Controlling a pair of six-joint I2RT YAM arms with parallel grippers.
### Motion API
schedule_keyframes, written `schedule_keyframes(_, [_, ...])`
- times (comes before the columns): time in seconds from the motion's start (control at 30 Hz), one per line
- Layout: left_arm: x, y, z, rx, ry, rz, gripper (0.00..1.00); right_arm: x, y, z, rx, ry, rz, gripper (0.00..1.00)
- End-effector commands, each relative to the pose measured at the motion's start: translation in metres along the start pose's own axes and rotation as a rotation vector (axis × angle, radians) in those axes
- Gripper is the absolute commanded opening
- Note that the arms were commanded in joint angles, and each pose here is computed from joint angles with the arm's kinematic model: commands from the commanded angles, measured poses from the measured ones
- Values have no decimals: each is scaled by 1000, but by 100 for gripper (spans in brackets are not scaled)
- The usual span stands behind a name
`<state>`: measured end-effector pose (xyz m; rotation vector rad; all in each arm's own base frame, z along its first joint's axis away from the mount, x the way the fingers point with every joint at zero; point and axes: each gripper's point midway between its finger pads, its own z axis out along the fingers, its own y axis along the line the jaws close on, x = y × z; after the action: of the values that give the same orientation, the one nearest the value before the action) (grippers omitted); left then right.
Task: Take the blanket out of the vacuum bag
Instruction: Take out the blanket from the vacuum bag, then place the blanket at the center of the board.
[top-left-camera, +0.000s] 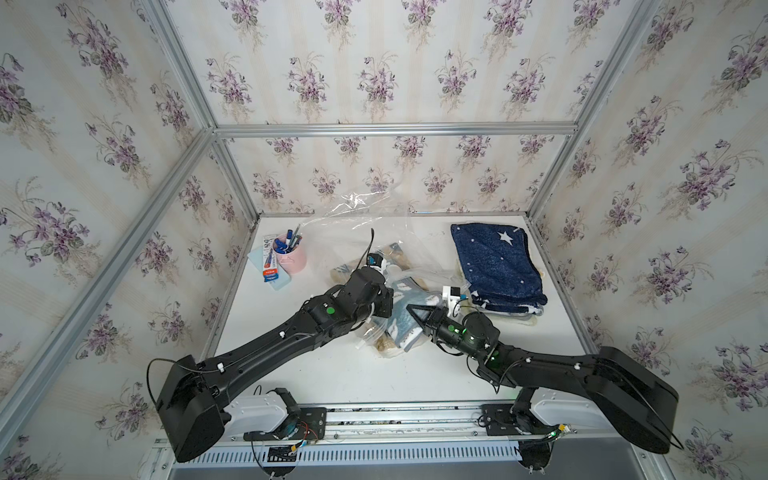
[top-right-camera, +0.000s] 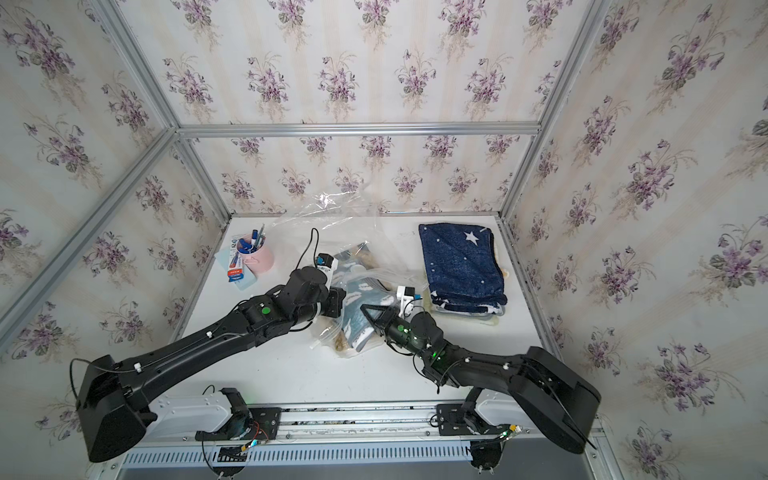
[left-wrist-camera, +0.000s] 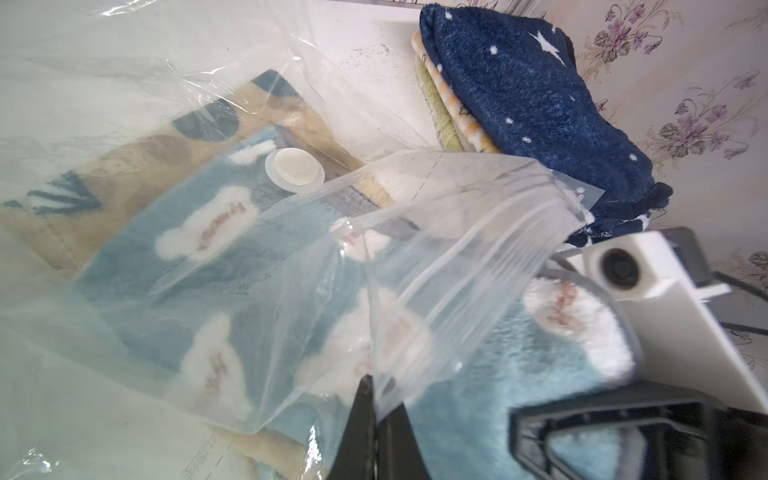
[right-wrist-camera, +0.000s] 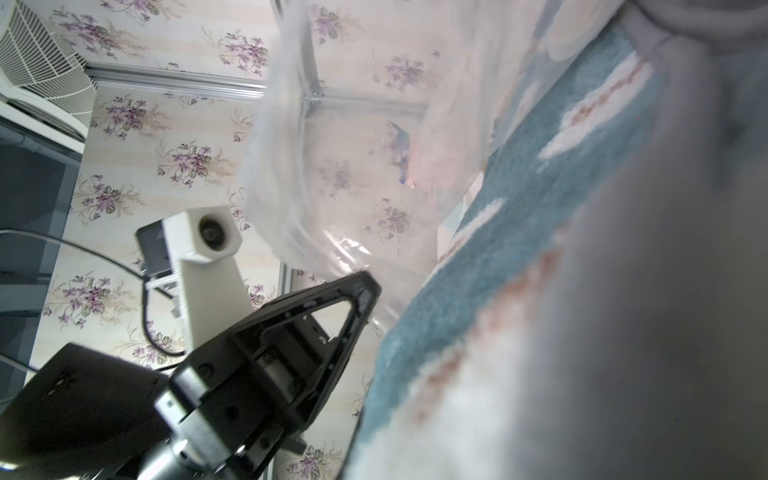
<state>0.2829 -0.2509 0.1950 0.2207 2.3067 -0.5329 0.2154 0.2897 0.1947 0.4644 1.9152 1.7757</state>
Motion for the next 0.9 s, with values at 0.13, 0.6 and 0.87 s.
schedule_keyframes(0.13, [2, 3, 9, 2, -32, -39, 0, -2, 21, -23, 28, -5, -153, 0])
schedule_keyframes(0.6, [15, 8, 10, 7, -12, -73, 0, -50, 173, -40, -21, -136, -503, 0])
schedule_keyframes(0.87, [24, 11, 13, 7, -1, -91, 0, -133, 242, -46, -148, -173, -557, 0])
